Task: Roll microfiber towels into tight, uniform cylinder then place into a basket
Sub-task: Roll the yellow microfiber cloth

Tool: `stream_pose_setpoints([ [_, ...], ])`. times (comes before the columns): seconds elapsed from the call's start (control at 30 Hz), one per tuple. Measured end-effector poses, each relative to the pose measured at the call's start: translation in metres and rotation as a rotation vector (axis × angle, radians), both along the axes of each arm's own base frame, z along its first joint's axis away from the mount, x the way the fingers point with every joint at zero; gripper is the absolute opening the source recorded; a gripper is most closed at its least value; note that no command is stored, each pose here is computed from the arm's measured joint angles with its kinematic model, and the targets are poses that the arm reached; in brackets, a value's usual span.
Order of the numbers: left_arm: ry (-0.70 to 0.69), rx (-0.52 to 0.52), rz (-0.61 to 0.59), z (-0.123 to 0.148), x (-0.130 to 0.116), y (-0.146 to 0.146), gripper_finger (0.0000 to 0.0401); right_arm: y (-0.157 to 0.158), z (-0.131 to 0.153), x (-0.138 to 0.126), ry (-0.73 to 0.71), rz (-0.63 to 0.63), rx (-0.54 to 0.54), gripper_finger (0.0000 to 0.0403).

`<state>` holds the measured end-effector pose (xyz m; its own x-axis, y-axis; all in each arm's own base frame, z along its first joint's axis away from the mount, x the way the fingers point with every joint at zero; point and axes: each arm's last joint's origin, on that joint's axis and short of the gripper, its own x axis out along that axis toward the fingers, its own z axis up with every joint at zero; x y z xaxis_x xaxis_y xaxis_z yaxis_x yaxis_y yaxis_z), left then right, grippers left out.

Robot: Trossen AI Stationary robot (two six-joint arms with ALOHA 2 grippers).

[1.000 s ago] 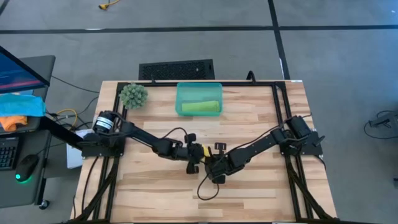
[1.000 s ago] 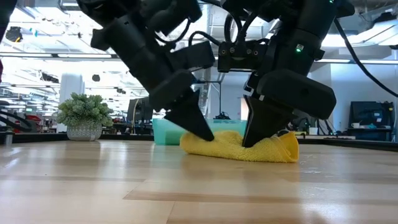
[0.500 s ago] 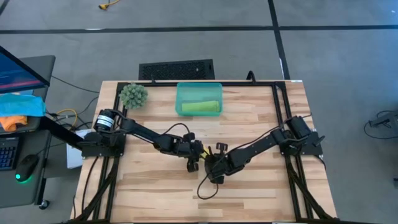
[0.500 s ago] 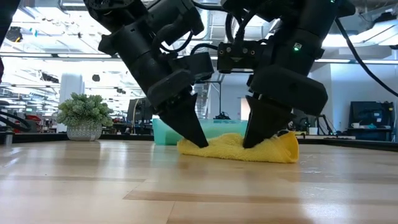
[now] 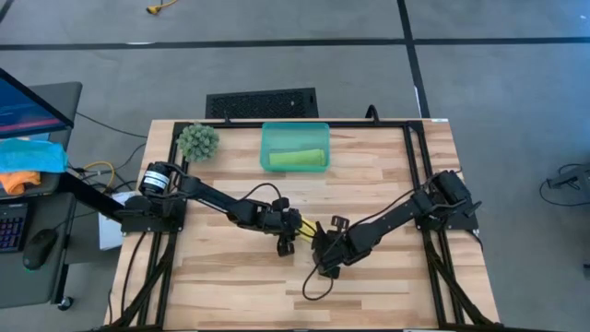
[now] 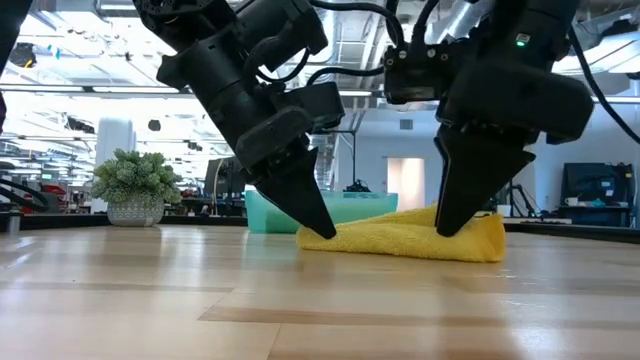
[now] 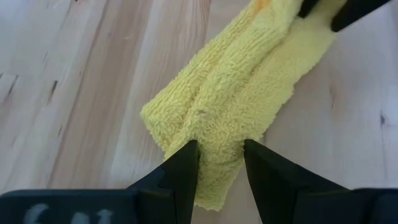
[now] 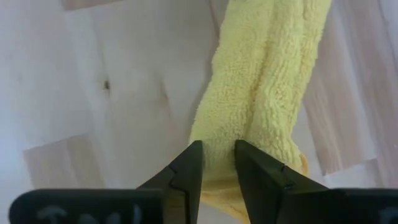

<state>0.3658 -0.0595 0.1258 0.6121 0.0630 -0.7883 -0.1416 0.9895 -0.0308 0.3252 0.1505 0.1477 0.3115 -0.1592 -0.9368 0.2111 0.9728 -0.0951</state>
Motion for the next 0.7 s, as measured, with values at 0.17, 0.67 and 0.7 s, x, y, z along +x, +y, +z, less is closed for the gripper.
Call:
stream_pose_setpoints([
  [0.17,-0.002,-0.010,0.015,0.000,0.000,0.000,0.0127,-0.002,-0.002,0.000,0.018,-0.010,0.014,0.0121],
  [0.67,-0.014,-0.017,0.025,0.000,0.001,0.000,0.0127,-0.019,-0.010,-0.011,0.106,-0.211,0.030,0.0118],
  [0.7,-0.019,-0.010,0.016,0.001,0.001,0.000,0.0127,-0.020,-0.010,-0.011,0.110,-0.213,0.031,0.0118],
])
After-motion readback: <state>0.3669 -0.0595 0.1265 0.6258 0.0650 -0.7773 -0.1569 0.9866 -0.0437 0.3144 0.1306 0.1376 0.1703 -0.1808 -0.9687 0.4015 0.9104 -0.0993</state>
